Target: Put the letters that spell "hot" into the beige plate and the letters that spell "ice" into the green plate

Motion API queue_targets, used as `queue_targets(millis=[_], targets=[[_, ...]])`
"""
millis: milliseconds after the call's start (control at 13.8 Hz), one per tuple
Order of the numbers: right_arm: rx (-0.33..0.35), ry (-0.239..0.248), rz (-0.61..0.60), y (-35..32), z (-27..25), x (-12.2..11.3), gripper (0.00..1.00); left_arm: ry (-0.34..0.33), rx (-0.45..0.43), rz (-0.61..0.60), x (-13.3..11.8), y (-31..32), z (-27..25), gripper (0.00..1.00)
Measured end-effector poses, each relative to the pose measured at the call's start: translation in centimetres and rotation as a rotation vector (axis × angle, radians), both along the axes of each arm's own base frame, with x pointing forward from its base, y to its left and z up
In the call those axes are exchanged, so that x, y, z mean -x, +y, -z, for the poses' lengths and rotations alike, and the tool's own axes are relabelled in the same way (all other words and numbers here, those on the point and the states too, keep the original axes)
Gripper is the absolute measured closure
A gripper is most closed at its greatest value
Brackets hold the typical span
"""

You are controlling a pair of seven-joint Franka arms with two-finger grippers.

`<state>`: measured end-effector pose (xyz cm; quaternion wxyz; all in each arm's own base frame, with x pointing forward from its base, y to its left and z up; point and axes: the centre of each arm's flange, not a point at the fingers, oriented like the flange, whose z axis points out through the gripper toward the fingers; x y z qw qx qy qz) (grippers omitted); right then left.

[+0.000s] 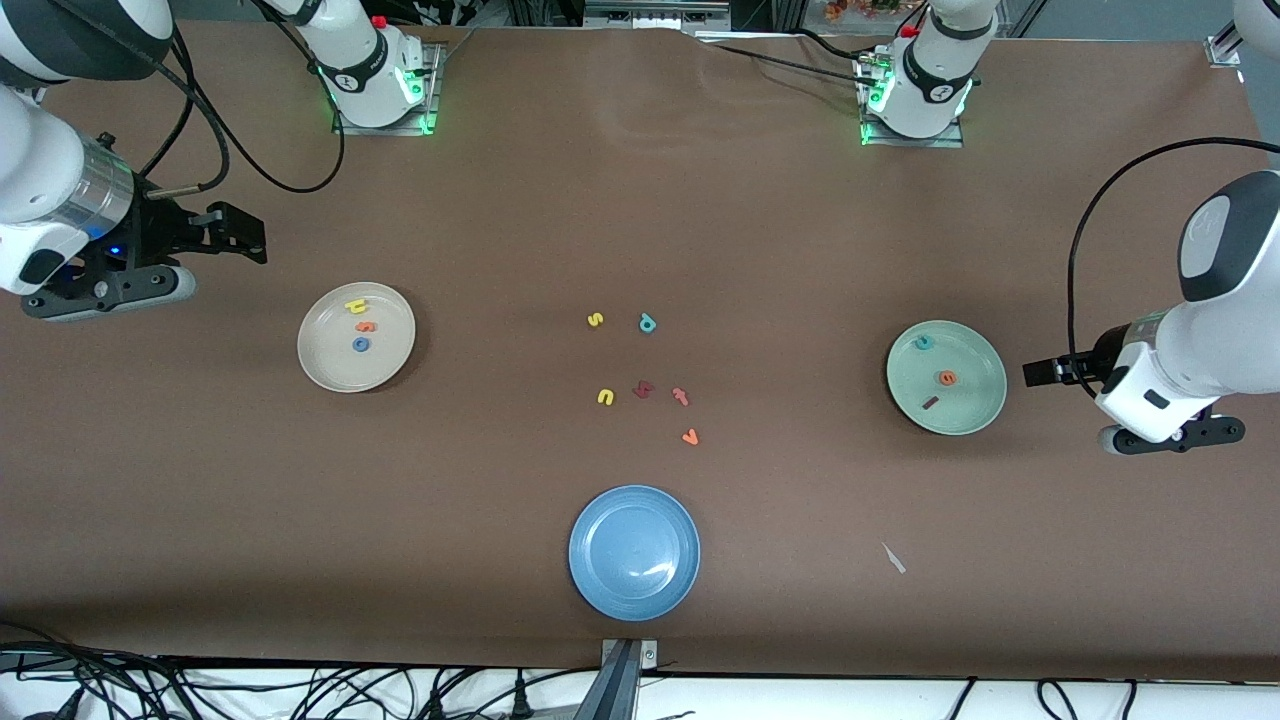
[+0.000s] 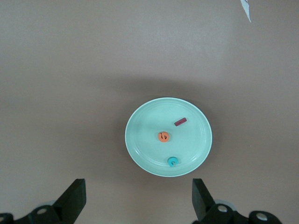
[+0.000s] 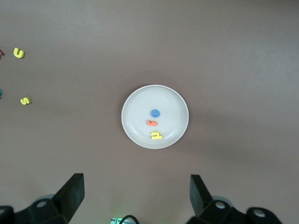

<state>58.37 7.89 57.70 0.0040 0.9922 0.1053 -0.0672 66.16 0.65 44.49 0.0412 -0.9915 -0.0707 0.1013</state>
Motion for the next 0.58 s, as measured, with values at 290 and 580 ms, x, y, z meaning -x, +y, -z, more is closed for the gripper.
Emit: queue_targets(millis=[290, 580], targets=[[0.003, 0.003, 0.017, -1.0, 0.1, -0.1, 0.00, -0.045, 0.001, -0.027, -0.4, 2.2, -2.1, 0.00], [0.003, 0.004, 0.023, -1.3, 0.1, -0.1, 0.00, -0.110, -0.003, -0.043, -0.6, 3.1, -5.7, 0.00]])
